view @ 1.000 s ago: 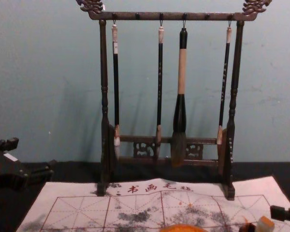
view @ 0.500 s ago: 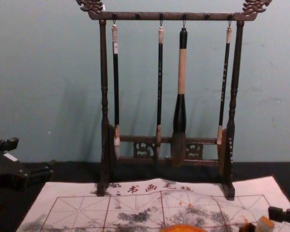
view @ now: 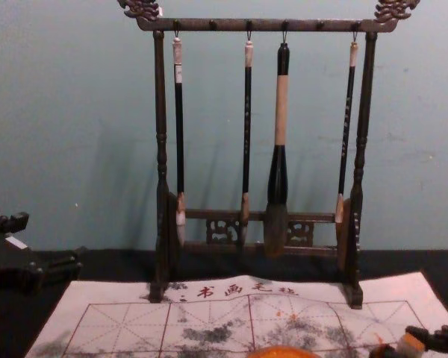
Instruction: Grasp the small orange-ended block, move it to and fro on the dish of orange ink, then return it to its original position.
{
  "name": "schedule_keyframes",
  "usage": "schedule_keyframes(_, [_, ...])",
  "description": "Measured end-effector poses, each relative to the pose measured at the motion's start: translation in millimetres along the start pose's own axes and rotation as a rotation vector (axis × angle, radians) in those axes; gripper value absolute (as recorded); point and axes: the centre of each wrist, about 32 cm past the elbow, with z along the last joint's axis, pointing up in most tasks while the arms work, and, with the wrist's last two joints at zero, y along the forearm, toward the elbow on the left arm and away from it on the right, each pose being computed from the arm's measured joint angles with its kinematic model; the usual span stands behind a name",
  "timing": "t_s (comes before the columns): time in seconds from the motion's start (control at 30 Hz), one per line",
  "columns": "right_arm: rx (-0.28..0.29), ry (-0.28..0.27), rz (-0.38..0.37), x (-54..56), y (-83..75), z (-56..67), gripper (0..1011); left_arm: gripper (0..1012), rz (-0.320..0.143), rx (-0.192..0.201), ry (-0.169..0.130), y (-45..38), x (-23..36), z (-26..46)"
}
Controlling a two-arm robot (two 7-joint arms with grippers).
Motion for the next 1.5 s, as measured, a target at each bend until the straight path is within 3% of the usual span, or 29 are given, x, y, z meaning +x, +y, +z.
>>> schedule_keyframes(0.4, [0.000,0.000,0.000,0.1,0.0,0.0,92,1001,0.000,0.000,0.000,0.0,0.0,0.0])
schedule_keyframes(1.5, [0.004,0.015,0.021,1.3,-0.5,0.1,82,1001,0.000,0.000,0.000,0.0,0.0,0.0])
